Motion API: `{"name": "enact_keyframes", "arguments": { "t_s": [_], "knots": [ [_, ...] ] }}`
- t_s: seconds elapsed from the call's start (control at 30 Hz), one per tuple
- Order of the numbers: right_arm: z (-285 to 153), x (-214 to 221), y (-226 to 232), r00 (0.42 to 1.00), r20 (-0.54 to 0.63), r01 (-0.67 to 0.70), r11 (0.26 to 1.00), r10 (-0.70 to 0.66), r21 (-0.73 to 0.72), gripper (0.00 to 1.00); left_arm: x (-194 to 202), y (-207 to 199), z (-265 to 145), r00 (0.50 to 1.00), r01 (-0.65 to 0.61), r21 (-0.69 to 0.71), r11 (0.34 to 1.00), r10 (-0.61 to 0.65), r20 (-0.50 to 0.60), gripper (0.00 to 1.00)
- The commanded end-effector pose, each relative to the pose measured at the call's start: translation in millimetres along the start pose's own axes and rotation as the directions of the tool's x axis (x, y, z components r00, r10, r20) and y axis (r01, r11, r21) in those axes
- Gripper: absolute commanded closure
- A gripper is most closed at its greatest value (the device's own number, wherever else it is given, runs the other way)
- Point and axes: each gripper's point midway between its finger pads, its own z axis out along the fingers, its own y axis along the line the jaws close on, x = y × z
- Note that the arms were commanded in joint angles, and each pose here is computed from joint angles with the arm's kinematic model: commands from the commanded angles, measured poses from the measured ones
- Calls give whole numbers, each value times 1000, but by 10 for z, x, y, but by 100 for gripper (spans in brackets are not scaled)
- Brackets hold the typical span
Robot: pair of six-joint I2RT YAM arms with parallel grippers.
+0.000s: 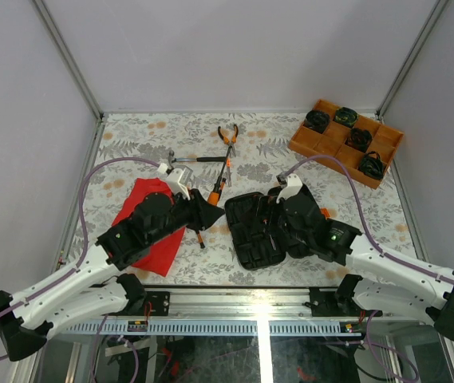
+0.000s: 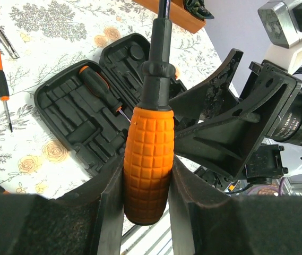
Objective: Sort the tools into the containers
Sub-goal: Pick up the screwdriver from the center of the board.
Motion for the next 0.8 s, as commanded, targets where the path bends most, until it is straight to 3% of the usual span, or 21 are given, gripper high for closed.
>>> {"name": "enact_keyframes", "arguments": {
  "t_s": [0.0, 0.23, 0.5, 0.77],
  "knots": [
    [-5, -193, 260, 999, 30, -38, 996, 40, -83, 0, -107, -104, -20, 1000, -20, 31, 999, 19, 21, 100],
    [-2, -217, 300, 998, 41, -41, 994, 45, -104, 1, -79, -7, 6, 1000, -8, -13, 1000, 8, 21, 100],
    [-113, -549, 666, 976, 166, -90, 951, 144, -295, 1, -49, -2, 67, 999, 11, -2, 1000, -11, 31, 100],
    [-125, -828, 886, 927, 249, -159, 893, 282, -420, 13, 27, -94, 129, 1000, 11, 66, 998, -12, 12, 100]
  ]
}}
